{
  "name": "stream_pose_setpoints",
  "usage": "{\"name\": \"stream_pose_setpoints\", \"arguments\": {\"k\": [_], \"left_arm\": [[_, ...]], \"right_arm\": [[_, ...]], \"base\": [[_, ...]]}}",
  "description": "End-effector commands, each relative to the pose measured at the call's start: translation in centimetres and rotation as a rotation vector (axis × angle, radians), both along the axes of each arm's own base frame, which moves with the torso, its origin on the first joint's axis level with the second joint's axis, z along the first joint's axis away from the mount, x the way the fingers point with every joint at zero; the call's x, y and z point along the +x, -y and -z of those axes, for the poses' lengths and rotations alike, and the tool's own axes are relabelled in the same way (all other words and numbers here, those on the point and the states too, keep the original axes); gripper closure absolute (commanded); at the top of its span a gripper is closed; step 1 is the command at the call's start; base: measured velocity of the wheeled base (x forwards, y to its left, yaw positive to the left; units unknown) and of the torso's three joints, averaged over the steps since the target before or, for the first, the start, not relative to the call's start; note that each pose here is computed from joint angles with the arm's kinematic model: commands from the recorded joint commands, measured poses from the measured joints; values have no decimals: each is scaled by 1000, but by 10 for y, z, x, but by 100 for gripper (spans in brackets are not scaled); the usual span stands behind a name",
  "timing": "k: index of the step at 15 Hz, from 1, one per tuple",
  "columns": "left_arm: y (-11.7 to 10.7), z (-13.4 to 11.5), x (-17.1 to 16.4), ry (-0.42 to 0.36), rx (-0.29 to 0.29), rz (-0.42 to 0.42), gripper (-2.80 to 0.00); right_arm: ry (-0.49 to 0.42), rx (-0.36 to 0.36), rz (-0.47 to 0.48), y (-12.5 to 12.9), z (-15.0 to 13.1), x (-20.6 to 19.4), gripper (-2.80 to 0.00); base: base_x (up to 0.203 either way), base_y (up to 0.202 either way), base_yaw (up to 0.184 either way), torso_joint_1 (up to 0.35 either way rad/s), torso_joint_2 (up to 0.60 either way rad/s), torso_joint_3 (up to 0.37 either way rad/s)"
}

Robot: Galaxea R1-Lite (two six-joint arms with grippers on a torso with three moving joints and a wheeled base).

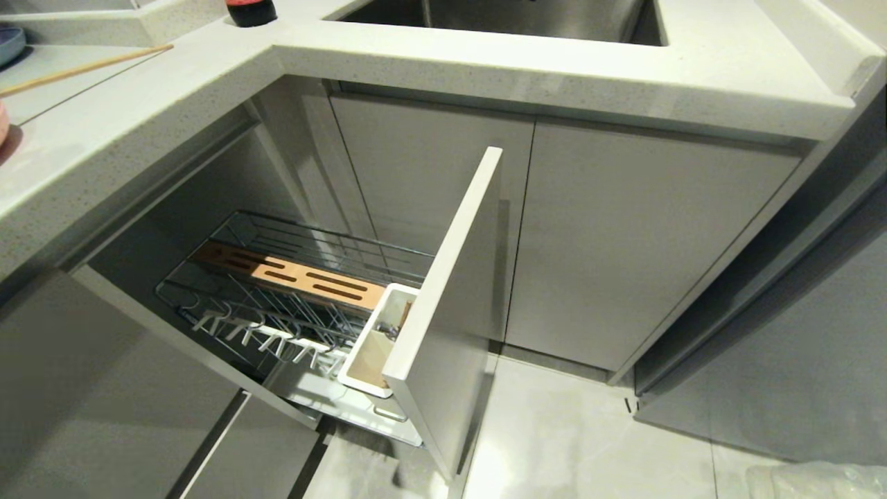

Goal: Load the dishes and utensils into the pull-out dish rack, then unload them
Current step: Take the chopsticks out of the cupboard

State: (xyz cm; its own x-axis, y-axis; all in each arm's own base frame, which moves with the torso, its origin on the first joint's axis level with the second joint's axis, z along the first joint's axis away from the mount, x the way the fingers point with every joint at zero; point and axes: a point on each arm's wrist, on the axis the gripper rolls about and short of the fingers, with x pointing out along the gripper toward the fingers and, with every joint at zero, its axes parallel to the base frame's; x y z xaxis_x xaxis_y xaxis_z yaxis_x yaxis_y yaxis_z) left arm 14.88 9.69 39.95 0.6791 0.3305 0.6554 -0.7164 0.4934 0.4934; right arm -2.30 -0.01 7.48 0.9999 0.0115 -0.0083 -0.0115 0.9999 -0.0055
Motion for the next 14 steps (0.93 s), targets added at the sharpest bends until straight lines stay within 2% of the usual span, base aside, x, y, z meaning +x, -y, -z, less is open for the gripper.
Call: {"name": "stream_pose_setpoints", "arguments": {"k": [1,4,7,14], "left_arm": [[-8,8,13,-41,0,3,0],[-14,18,26,-142,52,32,0],[-17,22,35,-174,65,62,0],[-21,33,51,-234,35,87,0]], "right_arm": [[1,-1,-1,0,0,0,0],[1,-1,-1,0,0,0,0],[1,-1,-1,0,0,0,0],[1,-1,-1,0,0,0,0]], "base": [[0,0,0,0,0,0],[0,0,0,0,0,0],[0,0,0,0,0,0],[0,0,0,0,0,0]]}}
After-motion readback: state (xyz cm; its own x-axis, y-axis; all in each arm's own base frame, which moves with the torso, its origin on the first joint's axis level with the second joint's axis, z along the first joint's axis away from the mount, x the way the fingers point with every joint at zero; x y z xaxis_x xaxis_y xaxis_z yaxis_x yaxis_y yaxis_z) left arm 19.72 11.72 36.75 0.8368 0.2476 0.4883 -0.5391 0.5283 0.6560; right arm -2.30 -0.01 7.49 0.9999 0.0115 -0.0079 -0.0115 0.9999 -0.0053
